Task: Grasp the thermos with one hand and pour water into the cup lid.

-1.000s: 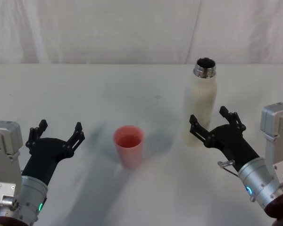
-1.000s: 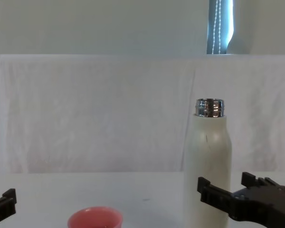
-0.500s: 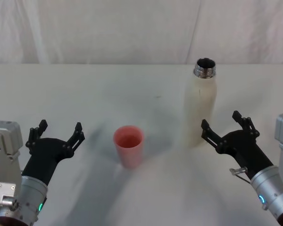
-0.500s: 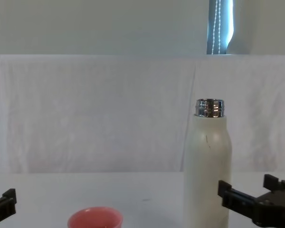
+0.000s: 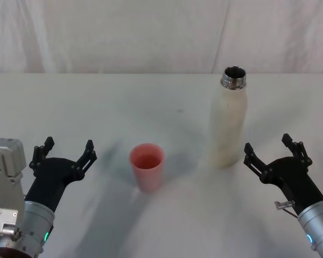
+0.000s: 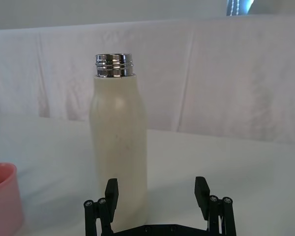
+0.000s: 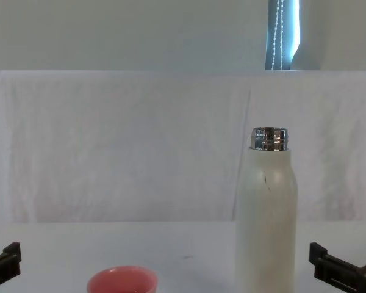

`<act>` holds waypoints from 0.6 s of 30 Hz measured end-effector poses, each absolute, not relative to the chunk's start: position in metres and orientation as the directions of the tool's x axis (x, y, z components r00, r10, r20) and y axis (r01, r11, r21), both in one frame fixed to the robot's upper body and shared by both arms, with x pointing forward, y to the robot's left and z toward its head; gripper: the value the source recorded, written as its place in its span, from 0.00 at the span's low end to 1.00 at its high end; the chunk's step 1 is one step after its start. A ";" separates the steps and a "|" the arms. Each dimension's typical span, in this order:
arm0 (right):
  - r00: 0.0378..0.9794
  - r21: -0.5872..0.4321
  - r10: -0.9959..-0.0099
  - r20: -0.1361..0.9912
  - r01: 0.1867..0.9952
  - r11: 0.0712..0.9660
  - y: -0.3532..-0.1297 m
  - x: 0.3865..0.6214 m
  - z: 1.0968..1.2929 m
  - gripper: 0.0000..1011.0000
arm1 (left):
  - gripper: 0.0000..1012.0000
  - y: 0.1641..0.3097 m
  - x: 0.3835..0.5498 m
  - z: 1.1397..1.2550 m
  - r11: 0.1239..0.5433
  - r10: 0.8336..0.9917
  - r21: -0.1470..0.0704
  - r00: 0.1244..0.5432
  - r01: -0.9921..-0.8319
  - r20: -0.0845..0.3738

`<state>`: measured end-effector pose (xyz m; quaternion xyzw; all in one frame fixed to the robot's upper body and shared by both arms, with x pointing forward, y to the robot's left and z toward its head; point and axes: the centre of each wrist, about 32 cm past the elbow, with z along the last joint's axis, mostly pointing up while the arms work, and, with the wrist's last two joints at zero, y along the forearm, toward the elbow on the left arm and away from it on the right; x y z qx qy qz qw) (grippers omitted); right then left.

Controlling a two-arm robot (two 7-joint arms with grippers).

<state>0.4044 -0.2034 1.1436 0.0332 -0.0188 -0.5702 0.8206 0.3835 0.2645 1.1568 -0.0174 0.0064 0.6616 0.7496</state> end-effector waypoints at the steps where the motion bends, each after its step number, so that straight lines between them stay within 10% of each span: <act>1: 0.345 0.077 -0.939 -0.005 0.936 0.344 -0.203 0.404 1.143 0.99 | 0.99 0.265 0.384 1.157 0.124 0.992 -0.018 0.125 -0.992 -0.033; 18: 0.264 0.101 -0.964 0.039 0.958 0.267 -0.206 0.390 1.131 0.99 | 0.99 0.265 0.384 1.157 0.124 0.992 -0.018 0.125 -0.992 -0.033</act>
